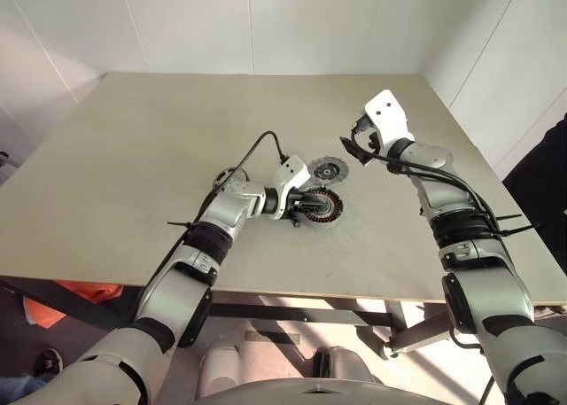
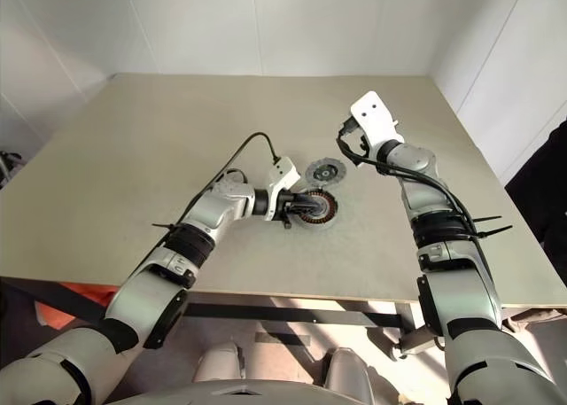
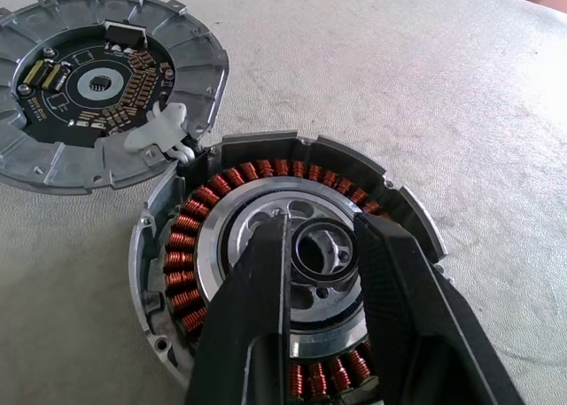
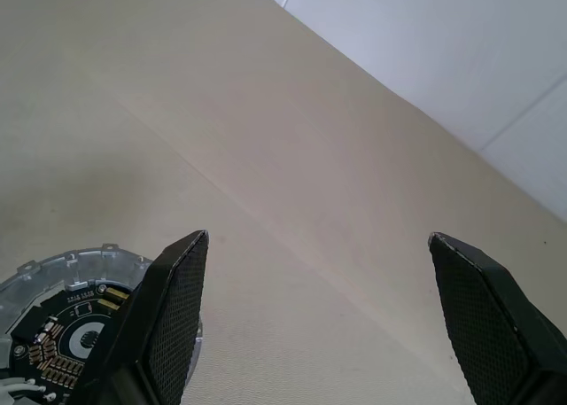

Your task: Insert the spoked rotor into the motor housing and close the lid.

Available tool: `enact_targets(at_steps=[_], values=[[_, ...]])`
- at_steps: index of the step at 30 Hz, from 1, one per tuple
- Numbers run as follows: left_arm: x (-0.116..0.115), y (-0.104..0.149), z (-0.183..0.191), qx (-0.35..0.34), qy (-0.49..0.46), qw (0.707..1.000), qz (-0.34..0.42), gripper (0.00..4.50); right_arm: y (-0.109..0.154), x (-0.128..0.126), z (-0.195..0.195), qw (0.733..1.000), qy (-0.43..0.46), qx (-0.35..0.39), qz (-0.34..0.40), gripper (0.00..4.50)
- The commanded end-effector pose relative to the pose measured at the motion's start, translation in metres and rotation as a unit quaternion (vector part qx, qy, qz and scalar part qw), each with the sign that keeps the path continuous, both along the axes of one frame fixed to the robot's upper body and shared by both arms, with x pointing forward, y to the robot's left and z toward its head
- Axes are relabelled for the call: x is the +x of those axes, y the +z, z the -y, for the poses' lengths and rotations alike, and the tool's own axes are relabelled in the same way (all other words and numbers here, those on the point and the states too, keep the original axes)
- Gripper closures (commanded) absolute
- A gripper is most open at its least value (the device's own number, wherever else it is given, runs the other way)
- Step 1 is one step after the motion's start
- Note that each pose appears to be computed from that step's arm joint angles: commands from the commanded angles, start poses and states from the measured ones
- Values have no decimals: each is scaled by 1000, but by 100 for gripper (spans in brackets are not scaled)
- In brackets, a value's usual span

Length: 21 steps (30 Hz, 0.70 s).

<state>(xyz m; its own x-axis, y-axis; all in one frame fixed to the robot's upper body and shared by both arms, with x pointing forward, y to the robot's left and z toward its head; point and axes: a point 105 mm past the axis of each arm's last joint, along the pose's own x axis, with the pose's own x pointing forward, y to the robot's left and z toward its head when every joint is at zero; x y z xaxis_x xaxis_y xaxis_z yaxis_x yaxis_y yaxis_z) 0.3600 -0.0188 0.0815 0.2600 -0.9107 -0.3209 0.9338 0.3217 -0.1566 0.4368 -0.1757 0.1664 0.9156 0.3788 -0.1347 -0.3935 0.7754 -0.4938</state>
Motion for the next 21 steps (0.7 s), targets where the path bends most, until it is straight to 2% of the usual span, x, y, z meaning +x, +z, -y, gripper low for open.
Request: enact_targets(at_steps=[1,3,9,14,21], values=[[5,15,5,-5,-4,1000,27,279,21,-1,-1,999,3,6,35,0],[6,15,4,-3,1,1000,28,214,21,-1,-2,999,5,6,35,0],[11,19,-4,-6,18,999,41,214,20,-2,-3,999,8,4,33,0],[13,36,-19,-33,39,997,57,214,14,-8,-12,999,38,4,24,0],[6,70,-61,-75,91,989,91,214,-12,-45,-40,989,146,-14,-25,0]])
